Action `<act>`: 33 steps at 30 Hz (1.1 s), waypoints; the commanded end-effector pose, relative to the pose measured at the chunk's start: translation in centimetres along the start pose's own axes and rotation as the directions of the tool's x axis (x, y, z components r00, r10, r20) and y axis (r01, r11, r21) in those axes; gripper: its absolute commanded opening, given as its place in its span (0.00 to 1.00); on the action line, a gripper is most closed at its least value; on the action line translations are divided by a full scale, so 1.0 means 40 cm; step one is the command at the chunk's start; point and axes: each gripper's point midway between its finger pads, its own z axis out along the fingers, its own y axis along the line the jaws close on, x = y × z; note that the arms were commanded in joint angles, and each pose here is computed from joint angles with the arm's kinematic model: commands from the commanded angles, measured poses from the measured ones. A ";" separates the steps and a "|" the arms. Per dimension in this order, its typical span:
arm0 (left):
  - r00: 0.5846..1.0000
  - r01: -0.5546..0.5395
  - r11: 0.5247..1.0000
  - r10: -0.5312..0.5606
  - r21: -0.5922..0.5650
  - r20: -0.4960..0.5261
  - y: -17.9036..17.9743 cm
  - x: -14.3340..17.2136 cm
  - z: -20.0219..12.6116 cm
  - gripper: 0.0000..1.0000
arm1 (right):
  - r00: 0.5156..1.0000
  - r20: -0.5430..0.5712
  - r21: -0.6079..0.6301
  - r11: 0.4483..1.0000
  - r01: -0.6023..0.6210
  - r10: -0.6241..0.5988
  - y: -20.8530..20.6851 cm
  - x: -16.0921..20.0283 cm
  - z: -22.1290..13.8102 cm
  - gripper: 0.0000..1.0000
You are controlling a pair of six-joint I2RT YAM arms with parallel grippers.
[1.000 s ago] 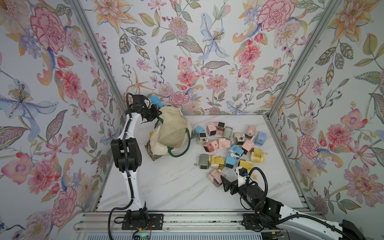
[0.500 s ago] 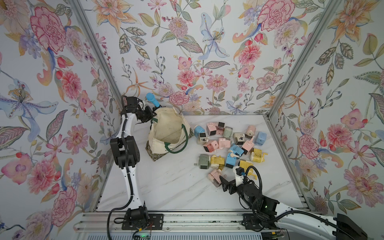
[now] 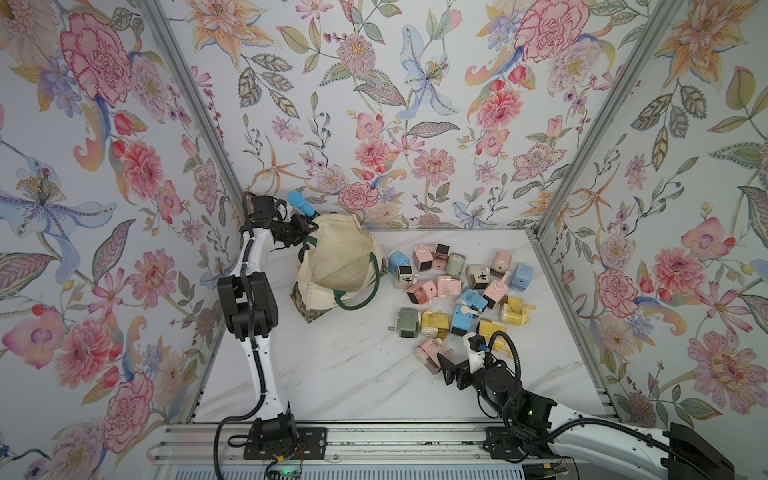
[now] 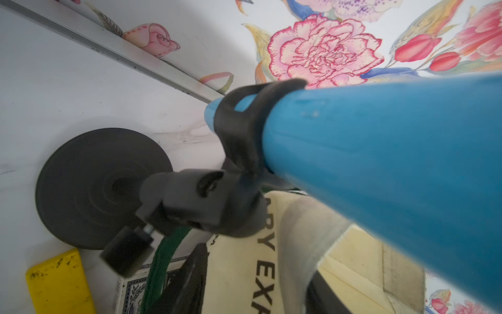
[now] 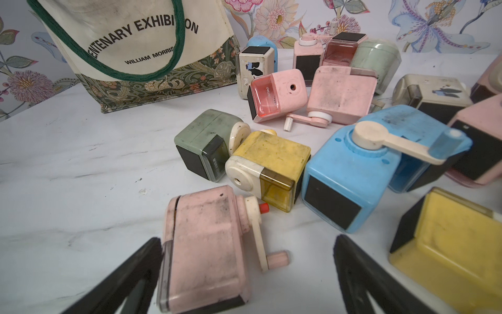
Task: Take out the pencil sharpeners from the tote bags
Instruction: Adjust the canvas bag at the center of the board.
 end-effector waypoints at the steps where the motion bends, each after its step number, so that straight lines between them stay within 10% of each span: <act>1: 1.000 -0.025 0.999 0.025 -0.025 0.002 -0.012 0.004 -0.050 0.51 | 0.999 0.031 -0.010 1.000 -0.012 0.012 0.009 -0.030 0.003 0.98; 10: 0.986 -0.050 0.986 0.074 -0.162 0.150 0.051 -0.032 -0.085 0.54 | 1.000 0.014 -0.022 1.000 -0.007 0.008 0.018 -0.023 0.007 0.98; 21: 0.963 -0.120 0.993 0.113 0.015 0.244 -0.091 -0.003 -0.124 0.56 | 1.000 -0.020 -0.022 1.000 0.013 -0.014 0.026 -0.011 0.025 0.98; 33: 0.898 -0.202 0.979 0.189 -0.010 0.397 -0.175 0.027 -0.235 0.85 | 0.992 -0.099 -0.068 0.995 0.073 -0.080 0.071 0.022 0.058 0.98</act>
